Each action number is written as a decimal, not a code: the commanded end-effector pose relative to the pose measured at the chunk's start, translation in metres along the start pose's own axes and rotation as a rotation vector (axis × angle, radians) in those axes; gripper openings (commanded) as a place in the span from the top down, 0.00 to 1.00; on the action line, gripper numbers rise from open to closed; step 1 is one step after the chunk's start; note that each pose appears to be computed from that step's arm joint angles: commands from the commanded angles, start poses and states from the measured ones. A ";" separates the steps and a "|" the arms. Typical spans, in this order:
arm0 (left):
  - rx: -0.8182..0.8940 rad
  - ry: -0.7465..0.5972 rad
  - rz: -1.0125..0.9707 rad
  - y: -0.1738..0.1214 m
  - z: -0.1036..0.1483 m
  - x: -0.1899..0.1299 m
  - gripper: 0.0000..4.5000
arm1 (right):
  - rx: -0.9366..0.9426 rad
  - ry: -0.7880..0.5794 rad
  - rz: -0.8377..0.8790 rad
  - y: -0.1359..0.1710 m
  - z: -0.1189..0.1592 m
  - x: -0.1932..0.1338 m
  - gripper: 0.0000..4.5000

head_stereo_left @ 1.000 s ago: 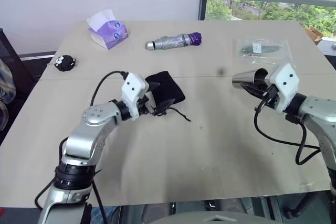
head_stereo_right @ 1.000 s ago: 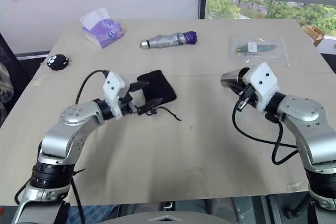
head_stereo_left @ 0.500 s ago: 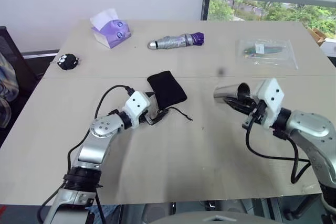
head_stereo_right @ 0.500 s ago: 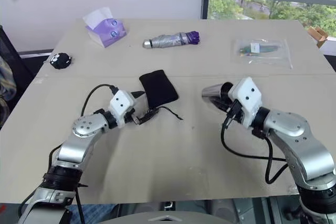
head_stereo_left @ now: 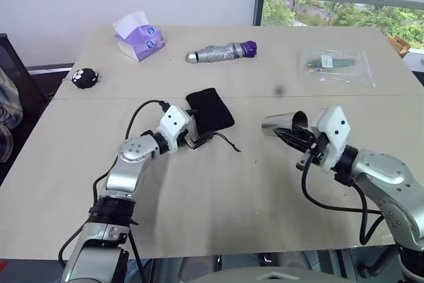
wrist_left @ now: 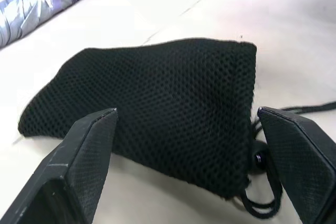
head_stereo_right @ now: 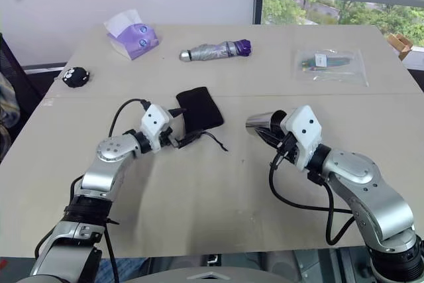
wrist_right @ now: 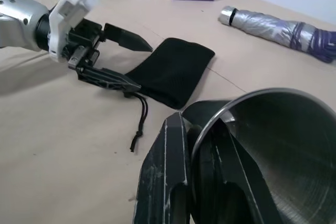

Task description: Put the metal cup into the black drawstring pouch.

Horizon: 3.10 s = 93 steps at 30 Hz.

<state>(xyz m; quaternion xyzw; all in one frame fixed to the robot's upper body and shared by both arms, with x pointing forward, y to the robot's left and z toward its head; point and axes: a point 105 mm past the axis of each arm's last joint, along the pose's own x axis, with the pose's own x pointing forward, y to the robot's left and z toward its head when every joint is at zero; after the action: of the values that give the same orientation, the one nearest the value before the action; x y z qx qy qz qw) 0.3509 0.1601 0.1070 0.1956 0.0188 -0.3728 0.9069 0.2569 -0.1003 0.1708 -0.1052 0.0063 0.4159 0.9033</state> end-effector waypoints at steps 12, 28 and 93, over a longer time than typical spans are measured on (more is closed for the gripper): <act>0.156 0.049 -0.038 0.009 0.010 0.001 1.00 | -0.049 -0.038 -0.015 0.003 0.010 -0.002 1.00; 0.169 0.040 -0.170 0.014 0.034 0.000 0.52 | -0.057 -0.043 -0.020 0.003 0.008 0.002 1.00; -0.583 -0.049 -0.256 -0.006 0.055 0.011 1.00 | -0.018 -0.157 -0.014 0.020 0.026 0.028 1.00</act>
<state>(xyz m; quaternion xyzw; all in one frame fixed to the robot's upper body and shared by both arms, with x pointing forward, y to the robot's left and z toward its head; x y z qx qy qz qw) 0.3508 0.1279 0.1403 -0.0784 0.1480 -0.4629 0.8705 0.2598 -0.0630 0.1790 -0.0775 -0.0413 0.4174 0.9045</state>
